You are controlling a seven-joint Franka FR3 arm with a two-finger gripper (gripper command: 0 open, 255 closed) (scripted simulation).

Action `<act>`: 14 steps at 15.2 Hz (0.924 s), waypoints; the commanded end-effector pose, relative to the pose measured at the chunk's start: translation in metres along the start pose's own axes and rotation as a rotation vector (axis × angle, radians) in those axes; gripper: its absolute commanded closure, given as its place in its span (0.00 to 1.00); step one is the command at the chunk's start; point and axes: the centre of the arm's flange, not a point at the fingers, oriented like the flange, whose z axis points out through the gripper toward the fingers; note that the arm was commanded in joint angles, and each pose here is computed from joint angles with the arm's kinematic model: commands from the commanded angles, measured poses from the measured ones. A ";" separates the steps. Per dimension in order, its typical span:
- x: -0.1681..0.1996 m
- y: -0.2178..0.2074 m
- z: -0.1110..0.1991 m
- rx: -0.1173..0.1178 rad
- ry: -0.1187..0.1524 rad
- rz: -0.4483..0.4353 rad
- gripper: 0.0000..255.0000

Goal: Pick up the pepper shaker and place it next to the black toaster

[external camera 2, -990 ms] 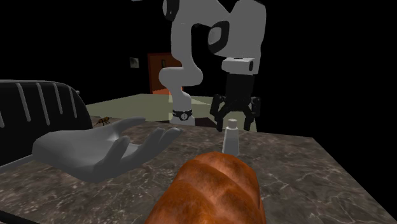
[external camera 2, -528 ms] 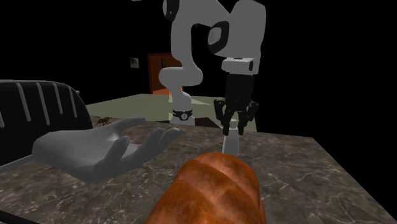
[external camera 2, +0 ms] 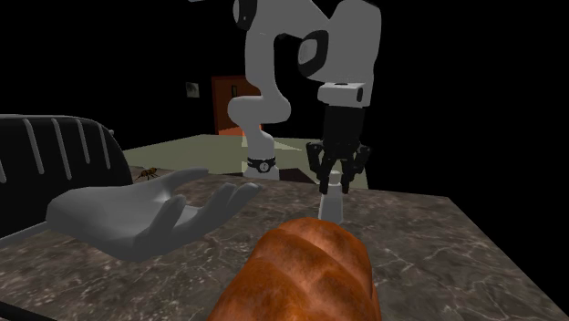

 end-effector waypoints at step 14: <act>0.001 0.007 -0.073 0.000 -0.001 0.000 1.00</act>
